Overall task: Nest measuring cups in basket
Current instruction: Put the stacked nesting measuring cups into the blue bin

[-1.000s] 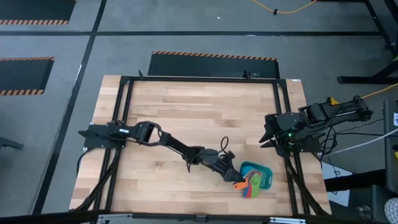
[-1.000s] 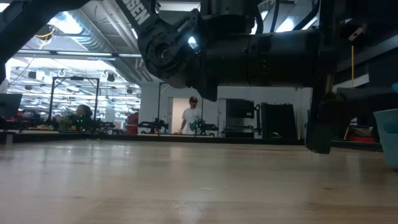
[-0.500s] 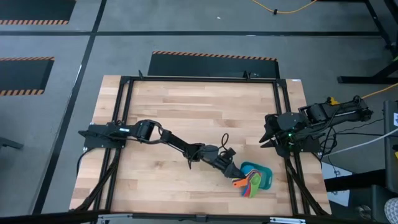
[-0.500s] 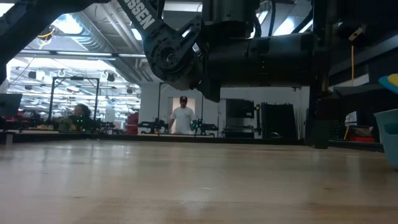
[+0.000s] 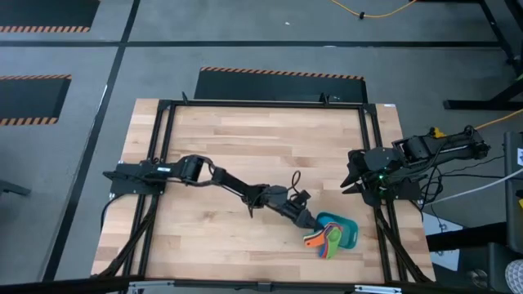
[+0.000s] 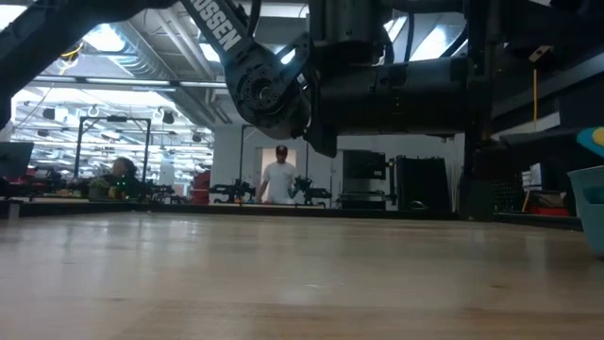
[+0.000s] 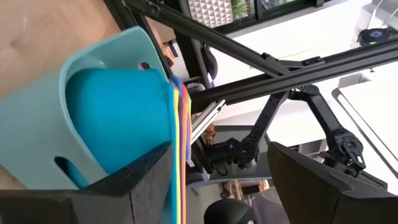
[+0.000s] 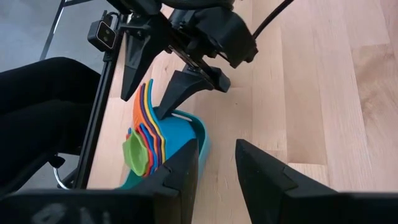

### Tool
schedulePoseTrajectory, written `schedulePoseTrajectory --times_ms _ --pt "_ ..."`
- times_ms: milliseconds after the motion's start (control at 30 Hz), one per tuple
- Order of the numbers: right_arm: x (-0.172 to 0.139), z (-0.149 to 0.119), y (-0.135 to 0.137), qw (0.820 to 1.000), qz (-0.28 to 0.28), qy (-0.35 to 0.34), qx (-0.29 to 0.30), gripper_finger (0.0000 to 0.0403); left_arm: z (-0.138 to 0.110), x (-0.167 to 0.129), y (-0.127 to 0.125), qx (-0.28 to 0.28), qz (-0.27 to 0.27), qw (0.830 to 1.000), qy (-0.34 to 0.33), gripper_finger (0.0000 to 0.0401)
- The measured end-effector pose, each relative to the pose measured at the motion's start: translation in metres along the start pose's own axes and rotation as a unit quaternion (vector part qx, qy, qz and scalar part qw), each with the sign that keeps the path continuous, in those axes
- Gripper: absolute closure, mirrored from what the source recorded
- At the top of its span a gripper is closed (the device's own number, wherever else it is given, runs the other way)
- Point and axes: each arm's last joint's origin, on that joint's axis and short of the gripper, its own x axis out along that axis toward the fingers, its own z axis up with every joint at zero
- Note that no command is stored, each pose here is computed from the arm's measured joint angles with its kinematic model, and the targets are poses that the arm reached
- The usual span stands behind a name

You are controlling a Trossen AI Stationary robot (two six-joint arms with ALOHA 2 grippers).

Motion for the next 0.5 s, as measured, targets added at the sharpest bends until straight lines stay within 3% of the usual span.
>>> schedulePoseTrajectory --times_ms 500 --pt "0.000 0.000 0.000 1.000 0.000 0.000 0.000 0.0291 0.022 -0.006 0.000 0.010 -0.033 0.999 0.005 0.0145"
